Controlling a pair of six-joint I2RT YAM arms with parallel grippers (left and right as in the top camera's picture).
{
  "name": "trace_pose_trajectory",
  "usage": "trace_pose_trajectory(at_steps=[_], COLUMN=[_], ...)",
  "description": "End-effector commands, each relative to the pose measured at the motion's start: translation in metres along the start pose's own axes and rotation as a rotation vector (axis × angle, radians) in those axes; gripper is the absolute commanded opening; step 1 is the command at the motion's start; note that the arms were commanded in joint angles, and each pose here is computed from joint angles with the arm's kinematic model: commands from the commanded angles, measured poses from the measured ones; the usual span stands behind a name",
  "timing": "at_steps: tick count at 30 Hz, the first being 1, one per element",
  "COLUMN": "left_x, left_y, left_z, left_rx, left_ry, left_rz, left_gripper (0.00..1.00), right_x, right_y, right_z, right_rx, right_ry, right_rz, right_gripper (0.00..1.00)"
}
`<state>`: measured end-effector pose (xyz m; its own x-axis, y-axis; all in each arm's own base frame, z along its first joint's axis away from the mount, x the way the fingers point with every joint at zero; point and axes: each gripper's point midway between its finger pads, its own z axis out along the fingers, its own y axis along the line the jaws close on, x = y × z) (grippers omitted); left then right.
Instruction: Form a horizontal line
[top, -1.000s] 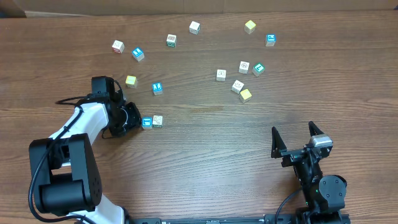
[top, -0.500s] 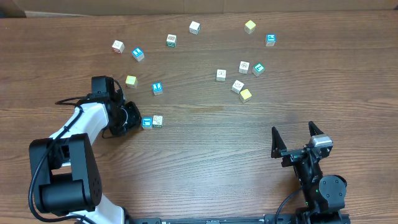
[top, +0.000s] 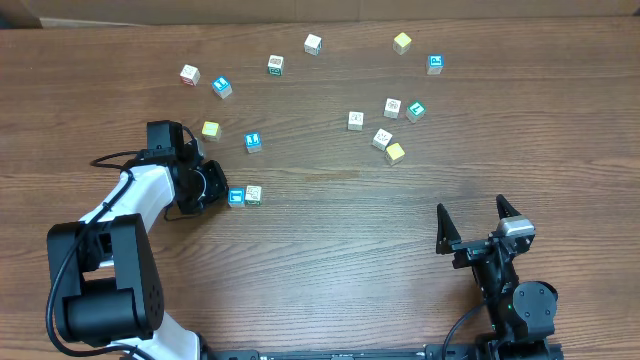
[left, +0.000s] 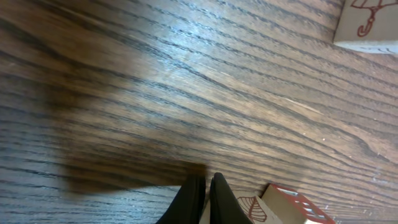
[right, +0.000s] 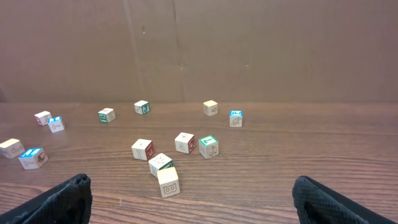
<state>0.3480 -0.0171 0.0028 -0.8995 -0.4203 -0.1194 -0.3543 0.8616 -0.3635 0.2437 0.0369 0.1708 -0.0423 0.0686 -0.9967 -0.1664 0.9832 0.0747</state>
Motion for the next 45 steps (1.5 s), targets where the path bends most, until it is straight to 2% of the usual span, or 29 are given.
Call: trace_pose_trajectory(at_steps=[1,6,9,11,13,18,21,25,31,36,45], left_x=[0.005,-0.005,-0.021,-0.035,-0.048,-0.063,-0.057,-0.042,-0.028,-0.024,-0.013], left_y=[-0.003,0.02,0.032,0.027,0.014,-0.04,-0.062,-0.083,-0.091,-0.099,-0.086], left_z=[0.006,0.002,-0.016,-0.031,-0.044,-0.057,-0.052,-0.043,-0.03,-0.025,-0.012], left_rx=[0.015,-0.134,-0.253,-0.278,-0.257,-0.076,-0.018,-0.015,-0.148,-0.182,-0.198], left_ry=[0.026,-0.018,-0.05,-0.067,-0.084,-0.104,-0.091,-0.068,-0.1,-0.128,-0.122], left_rz=[0.038,0.034,0.034,0.045,0.058,0.106,0.143,0.203,0.257,0.291,0.184], left_gripper=[0.04,0.04,0.04,0.04,0.04,0.04,0.04,0.04,0.04,0.04,0.04], right_x=[0.001,0.001,0.001,0.001,0.001,0.001,0.001,0.001,0.001,0.001,0.001], right_y=[0.001,0.001,0.001,0.001,0.001,0.001,0.001,0.001,0.001,0.001,0.001], right_z=[0.0,0.0,0.0,0.0,0.0,0.0,0.0,0.0,0.0,0.0,0.0], right_rx=[-0.002,-0.002,-0.002,-0.002,-0.002,-0.001,-0.002,-0.002,-0.002,-0.002,-0.002], right_ry=[-0.009,-0.009,-0.009,-0.009,-0.009,-0.009,-0.009,-0.009,-0.009,-0.009,-0.009], right_rz=[-0.005,-0.005,-0.005,-0.005,-0.005,-0.005,-0.005,-0.005,-0.005,-0.005,-0.005], right_gripper=[1.0,1.0,1.0,1.0,1.0,1.0,1.0,1.0,1.0,1.0,1.0])
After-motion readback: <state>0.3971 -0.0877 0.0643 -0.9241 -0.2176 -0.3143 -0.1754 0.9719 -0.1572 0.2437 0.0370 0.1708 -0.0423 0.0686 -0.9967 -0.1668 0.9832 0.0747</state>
